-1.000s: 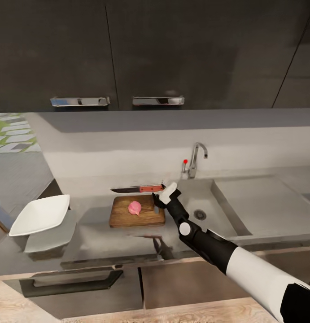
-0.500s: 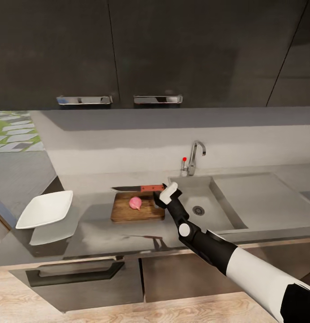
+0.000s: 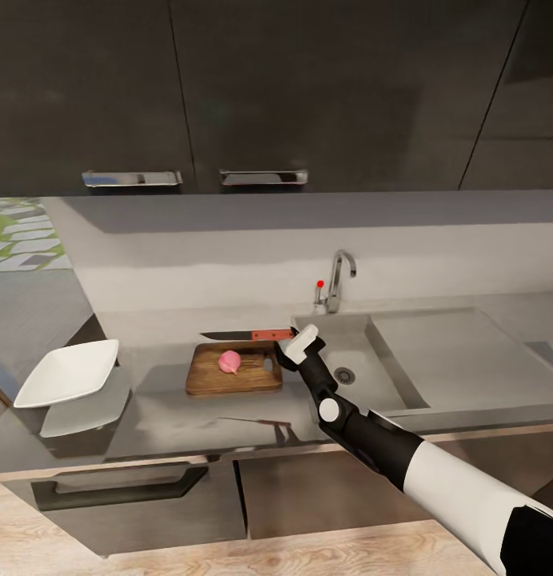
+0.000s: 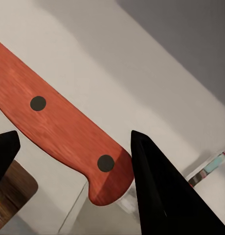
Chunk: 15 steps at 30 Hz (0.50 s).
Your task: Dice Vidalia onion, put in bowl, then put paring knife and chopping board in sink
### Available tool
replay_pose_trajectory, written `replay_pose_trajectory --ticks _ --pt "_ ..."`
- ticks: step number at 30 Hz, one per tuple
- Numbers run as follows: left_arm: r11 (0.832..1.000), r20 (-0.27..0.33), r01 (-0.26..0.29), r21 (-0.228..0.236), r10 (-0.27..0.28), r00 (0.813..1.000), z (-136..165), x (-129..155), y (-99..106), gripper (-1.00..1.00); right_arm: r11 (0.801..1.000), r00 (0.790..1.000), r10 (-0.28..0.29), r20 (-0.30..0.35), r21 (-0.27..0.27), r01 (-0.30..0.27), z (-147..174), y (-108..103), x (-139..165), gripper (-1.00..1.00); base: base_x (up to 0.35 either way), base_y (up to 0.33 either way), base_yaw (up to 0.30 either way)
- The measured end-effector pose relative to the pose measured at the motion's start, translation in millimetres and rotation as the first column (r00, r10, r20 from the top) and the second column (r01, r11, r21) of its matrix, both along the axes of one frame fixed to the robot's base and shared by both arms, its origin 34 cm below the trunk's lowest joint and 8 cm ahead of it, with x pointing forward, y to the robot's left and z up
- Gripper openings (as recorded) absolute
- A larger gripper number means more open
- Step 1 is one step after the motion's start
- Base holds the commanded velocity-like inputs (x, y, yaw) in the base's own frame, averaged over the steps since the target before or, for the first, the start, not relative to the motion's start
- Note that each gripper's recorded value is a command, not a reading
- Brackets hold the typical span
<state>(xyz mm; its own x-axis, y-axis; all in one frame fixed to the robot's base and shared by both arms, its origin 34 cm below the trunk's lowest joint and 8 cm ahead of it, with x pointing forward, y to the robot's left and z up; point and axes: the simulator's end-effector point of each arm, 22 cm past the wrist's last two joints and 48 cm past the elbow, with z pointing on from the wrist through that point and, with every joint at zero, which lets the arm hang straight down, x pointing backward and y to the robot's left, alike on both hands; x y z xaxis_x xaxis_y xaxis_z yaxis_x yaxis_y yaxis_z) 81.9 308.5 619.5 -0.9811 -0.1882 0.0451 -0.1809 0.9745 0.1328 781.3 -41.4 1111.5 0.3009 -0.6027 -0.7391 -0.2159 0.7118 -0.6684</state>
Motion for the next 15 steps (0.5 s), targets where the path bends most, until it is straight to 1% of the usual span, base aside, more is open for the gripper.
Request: replay_pose_trajectory --ticks 15 --pt "1.000 0.000 0.000 0.000 0.000 1.000 0.0 -0.1 0.0 1.00 1.000 1.000 -0.002 -0.005 -0.005 0.002 -2.5 -0.5 0.3 -1.00 0.000 -0.002 0.000"
